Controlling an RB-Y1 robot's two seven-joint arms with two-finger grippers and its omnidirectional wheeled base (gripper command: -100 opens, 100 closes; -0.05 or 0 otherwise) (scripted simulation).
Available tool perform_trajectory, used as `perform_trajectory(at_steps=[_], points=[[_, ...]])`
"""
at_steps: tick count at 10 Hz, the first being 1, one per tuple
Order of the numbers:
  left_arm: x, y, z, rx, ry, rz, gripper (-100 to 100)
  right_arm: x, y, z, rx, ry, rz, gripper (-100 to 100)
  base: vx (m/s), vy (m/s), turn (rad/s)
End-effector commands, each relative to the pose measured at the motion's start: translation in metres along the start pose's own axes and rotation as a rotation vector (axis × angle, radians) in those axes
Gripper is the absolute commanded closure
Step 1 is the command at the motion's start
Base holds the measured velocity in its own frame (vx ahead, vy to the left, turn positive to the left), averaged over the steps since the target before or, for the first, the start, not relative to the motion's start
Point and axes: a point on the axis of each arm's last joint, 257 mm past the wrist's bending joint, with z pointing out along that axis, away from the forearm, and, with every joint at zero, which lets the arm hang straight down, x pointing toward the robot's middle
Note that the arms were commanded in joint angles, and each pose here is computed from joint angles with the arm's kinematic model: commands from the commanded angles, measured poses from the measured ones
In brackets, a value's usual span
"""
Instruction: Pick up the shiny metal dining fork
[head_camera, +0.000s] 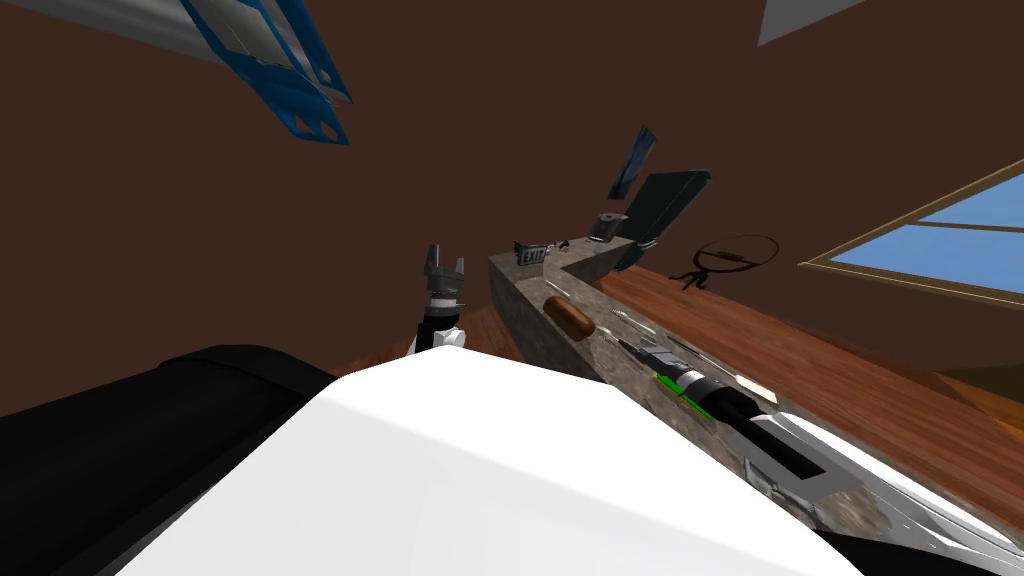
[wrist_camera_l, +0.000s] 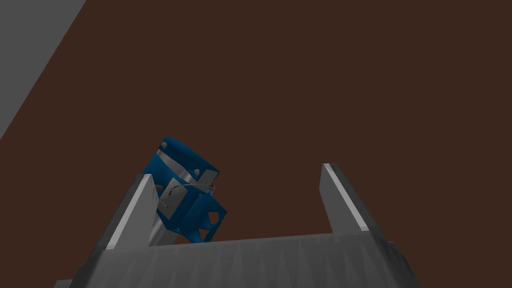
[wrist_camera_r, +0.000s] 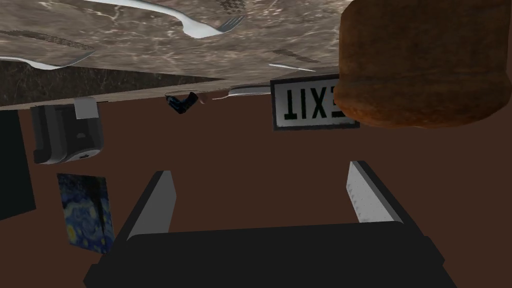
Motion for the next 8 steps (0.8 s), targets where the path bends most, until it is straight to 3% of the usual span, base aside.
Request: perform_trajectory(at_steps=[1, 2, 3, 4, 5, 6, 7, 8], points=[[0.000, 0.000, 0.000, 0.000, 0.000, 0.000, 0, 0.027, -0.015, -0.012, 0.014, 0.086, -0.025, -100, 0.102, 0.087, 0.148], [0.000, 0.000, 0.000, 0.000, 0.000, 0.000, 0, 0.028, -0.023, -0.015, 0.026, 0.099, -0.034, -100, 0.082, 0.076, 0.096], [0.000, 0.000, 0.000, 0.000, 0.000, 0.000, 0, 0.050, -0.033, -0.028, 0.033, 0.171, -0.049, -100, 0.109, 0.077, 0.177], [0.000, 0.000, 0.000, 0.000, 0.000, 0.000, 0, 0.051, -0.041, -0.031, 0.046, 0.181, -0.056, -100, 0.098, 0.066, 0.056], [0.000, 0.000, 0.000, 0.000, 0.000, 0.000, 0, 0.072, -0.050, -0.046, 0.051, 0.256, -0.071, -100, 0.133, 0.089, 0.120], [0.000, 0.000, 0.000, 0.000, 0.000, 0.000, 0, 0.074, -0.057, -0.049, 0.065, 0.264, -0.073, -100, 0.113, 0.078, 0.063], [0.000, 0.000, 0.000, 0.000, 0.000, 0.000, 0, 0.095, -0.069, -0.068, 0.073, 0.342, -0.088, -100, 0.119, 0.095, 0.123], [0.000, 0.000, 0.000, 0.000, 0.000, 0.000, 0, 0.096, -0.073, -0.070, 0.083, 0.346, -0.088, -100, 0.097, 0.069, 0.050]])
